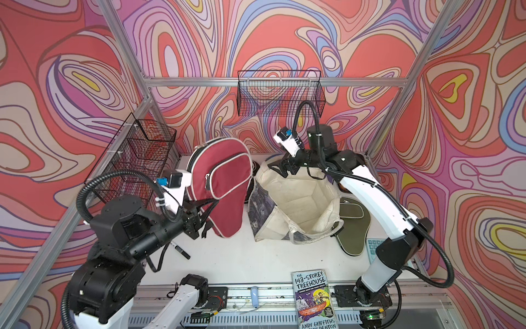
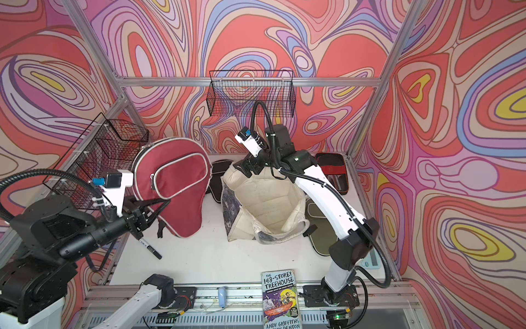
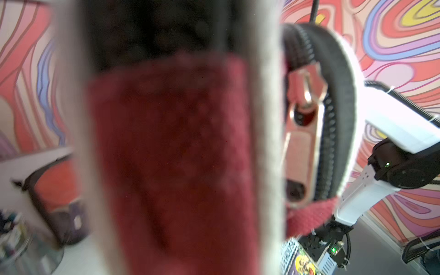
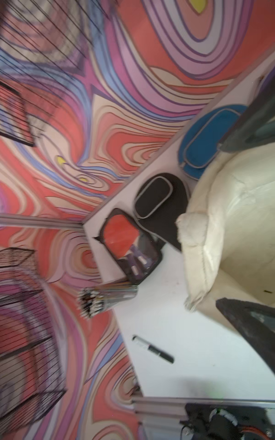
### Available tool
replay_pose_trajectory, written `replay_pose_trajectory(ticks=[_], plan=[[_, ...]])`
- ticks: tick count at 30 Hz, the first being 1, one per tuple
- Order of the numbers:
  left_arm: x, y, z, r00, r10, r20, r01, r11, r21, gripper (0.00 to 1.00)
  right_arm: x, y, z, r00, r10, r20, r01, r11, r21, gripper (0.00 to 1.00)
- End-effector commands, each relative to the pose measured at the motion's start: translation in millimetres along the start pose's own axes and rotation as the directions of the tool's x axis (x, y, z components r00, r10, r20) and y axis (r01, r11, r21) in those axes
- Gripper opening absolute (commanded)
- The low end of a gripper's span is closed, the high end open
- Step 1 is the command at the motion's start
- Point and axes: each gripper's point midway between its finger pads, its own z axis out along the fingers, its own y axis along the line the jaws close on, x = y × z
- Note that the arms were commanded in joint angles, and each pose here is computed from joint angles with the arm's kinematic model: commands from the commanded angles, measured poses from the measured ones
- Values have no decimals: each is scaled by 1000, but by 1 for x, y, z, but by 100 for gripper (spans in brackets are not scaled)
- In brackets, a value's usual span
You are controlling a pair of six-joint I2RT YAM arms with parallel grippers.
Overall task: Remove the ping pong set from the canvas bag
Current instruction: Pick up the ping pong set from the canvas bag, then place the ping pong set at the center of the board.
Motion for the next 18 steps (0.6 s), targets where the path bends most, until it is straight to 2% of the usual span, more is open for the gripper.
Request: replay_pose_trajectory(ticks=[1,5,9,14,18], plan=[[45,37,10,983,-41,-177,10,985,-170,0,12,0,-11,995,-76,-62,77,997,17,98],[76,58,33,948,-103,-301,32,972,-234,0,13,-5,-16,997,-66,-51,68,997,34,98],[98,67,64,912,-151,-382,68,972,-223,0,15,-15,-31,998,-49,-29,51,996,72,98],[122,80,100,871,-196,-450,105,970,-220,0,17,-16,-45,999,-47,-10,48,995,88,98],[136,90,126,858,-242,-453,153,963,-223,0,20,-15,-47,999,-45,-10,46,995,85,98]])
